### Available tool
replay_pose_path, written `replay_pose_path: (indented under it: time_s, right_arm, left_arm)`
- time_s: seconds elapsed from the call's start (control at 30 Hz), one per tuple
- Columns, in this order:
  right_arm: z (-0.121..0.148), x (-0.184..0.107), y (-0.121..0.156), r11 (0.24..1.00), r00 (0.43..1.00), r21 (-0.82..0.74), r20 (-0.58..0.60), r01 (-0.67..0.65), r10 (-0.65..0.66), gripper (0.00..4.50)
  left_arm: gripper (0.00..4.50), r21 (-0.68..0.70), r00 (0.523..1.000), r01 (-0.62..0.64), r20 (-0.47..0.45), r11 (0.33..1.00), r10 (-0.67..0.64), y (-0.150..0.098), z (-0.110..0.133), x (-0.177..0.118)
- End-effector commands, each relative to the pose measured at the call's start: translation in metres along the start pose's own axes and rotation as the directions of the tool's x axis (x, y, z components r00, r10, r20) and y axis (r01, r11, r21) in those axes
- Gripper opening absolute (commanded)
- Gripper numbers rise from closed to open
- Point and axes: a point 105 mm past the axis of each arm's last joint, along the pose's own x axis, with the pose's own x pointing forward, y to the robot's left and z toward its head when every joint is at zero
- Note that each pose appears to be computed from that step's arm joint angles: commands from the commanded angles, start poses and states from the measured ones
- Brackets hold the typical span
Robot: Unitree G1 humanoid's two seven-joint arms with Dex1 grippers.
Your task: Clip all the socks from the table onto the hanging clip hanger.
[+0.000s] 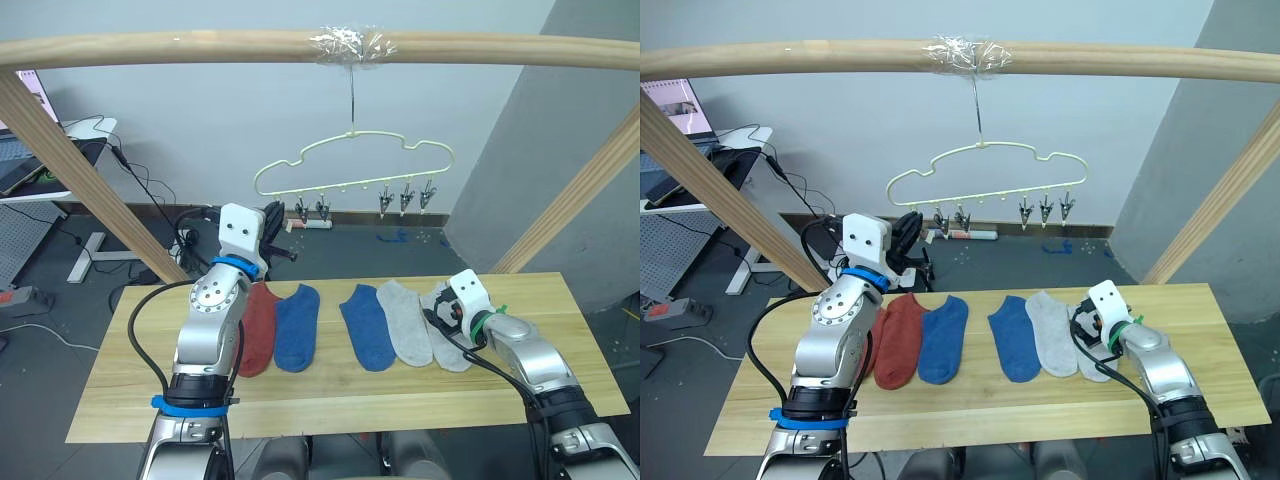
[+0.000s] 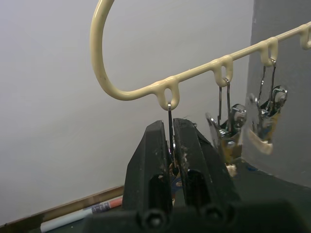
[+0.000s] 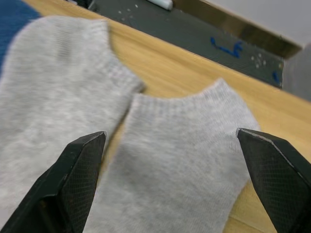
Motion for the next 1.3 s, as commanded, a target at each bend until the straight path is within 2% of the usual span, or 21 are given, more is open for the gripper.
replay_pose_path:
  time_s: [0.03, 0.17, 0.23, 0.37, 0.53, 0.63, 0.77, 0.9, 1.0, 1.1, 1.17, 1.3]
  right_arm:
    - [-0.008, 0.001, -0.007, 0.999, 0.999, 0.024, -0.023, 0.024, -0.023, 4.5]
    - [-0.027, 0.004, -0.007, 0.999, 0.997, 0.025, -0.07, 0.028, -0.027, 4.5]
    - [-0.035, 0.003, -0.008, 0.999, 0.996, 0.026, -0.085, 0.037, -0.034, 4.13]
    - [-0.042, 0.0, -0.012, 0.998, 0.995, -0.016, -0.083, 0.059, -0.06, 2.86]
    - [-0.046, -0.007, -0.015, 0.997, 0.996, -0.038, -0.067, 0.061, -0.064, 1.04]
    - [-0.029, -0.016, -0.014, 0.996, 0.999, -0.076, 0.014, 0.041, -0.04, 0.01]
    - [0.006, -0.033, 0.002, 0.99, 0.99, -0.134, 0.132, -0.04, 0.058, 0.01]
    - [0.045, -0.052, 0.027, 0.979, 0.958, -0.151, 0.234, -0.134, 0.167, 0.01]
    - [0.074, -0.066, 0.067, 0.924, 0.908, -0.305, 0.275, -0.23, 0.317, 0.01]
    - [0.095, -0.067, 0.098, 0.886, 0.868, -0.373, 0.302, -0.274, 0.396, 0.01]
    - [0.103, -0.064, 0.112, 0.858, 0.854, -0.437, 0.305, -0.268, 0.422, 0.01]
    - [0.114, -0.059, 0.13, 0.746, 0.834, -0.634, 0.284, -0.206, 0.472, 0.01]
  left_arm:
    - [0.01, 0.005, 1.0, -0.01, 0.009, 1.0, 0.01, 0.002, 0.004, -0.003]
    - [0.01, 0.005, 1.0, -0.009, 0.005, 1.0, 0.009, 0.003, 0.005, -0.004]
    - [0.0, 0.006, 1.0, -0.009, 0.003, 1.0, 0.009, 0.002, 0.005, -0.004]
    - [0.0, 0.009, 1.0, -0.007, 0.002, 1.0, 0.007, 0.001, 0.004, -0.004]
    - [0.0, 0.009, 1.0, -0.006, 0.003, 1.0, 0.006, 0.002, 0.005, -0.004]
    - [0.0, -0.035, 1.0, 0.011, -0.016, 0.999, -0.012, 0.0, 0.002, -0.005]
    - [0.0, -0.179, 0.997, 0.048, -0.059, 0.983, -0.059, -0.003, -0.004, -0.007]
    - [0.0, -0.37, 0.989, 0.061, -0.102, 0.927, -0.106, -0.005, -0.009, -0.01]
    - [0.0, -0.639, 0.994, -0.001, -0.084, 0.769, -0.069, 0.004, -0.003, -0.008]
    - [0.0, -0.768, 0.993, 0.007, -0.072, 0.641, -0.098, 0.003, 0.004, -0.008]
    - [0.0, -0.801, 0.989, 0.01, -0.082, 0.599, -0.125, -0.001, 0.004, -0.009]
    - [0.0, -0.831, 0.978, 0.026, -0.095, 0.555, -0.187, -0.012, 0.006, -0.013]
